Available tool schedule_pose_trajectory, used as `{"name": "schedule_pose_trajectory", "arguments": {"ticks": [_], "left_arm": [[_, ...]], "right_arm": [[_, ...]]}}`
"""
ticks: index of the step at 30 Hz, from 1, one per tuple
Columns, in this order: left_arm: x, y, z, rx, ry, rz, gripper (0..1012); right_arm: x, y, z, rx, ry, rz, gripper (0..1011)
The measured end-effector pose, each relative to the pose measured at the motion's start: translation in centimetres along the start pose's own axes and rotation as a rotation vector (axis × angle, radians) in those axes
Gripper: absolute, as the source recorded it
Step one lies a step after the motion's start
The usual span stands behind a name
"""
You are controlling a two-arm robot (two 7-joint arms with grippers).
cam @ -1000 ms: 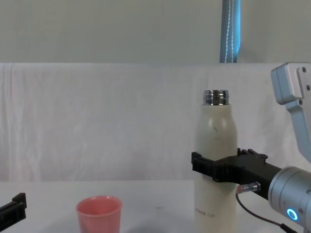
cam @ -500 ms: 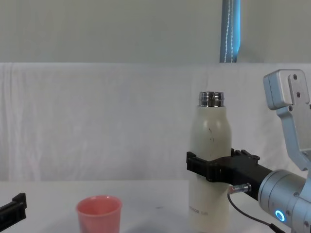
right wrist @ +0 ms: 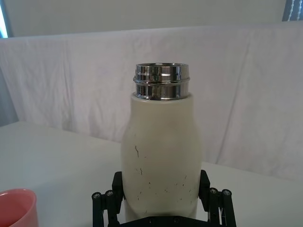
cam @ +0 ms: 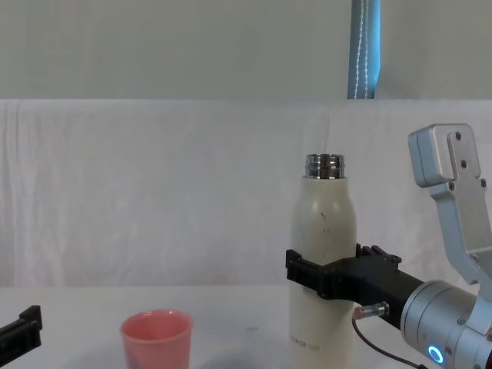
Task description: Grasp the thermos with one hand and pour water into the cup lid.
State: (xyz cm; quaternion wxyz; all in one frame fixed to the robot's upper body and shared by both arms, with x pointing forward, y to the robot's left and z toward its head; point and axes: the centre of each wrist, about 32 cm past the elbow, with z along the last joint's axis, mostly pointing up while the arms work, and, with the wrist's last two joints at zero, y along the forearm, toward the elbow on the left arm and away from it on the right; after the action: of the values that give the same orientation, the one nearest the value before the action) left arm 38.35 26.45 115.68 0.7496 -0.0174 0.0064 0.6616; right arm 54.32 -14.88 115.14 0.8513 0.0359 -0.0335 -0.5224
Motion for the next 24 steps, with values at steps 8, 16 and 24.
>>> {"name": "schedule_pose_trajectory", "arguments": {"ticks": [8, 16, 24], "left_arm": [[0.00, 0.00, 0.00, 0.000, 0.000, 0.000, 1001], [0.00, 0.00, 0.00, 0.000, 0.000, 0.000, 1001], [0.00, 0.00, 0.00, 0.000, 0.000, 0.000, 1001]], "right_arm": [[-0.04, -0.03, -0.19, -0.003, 0.001, 0.008, 956], [0.00, -0.02, -0.27, -0.005, -0.001, 0.009, 955], [0.06, -0.05, -0.31, -0.009, -0.005, 0.011, 955]]}}
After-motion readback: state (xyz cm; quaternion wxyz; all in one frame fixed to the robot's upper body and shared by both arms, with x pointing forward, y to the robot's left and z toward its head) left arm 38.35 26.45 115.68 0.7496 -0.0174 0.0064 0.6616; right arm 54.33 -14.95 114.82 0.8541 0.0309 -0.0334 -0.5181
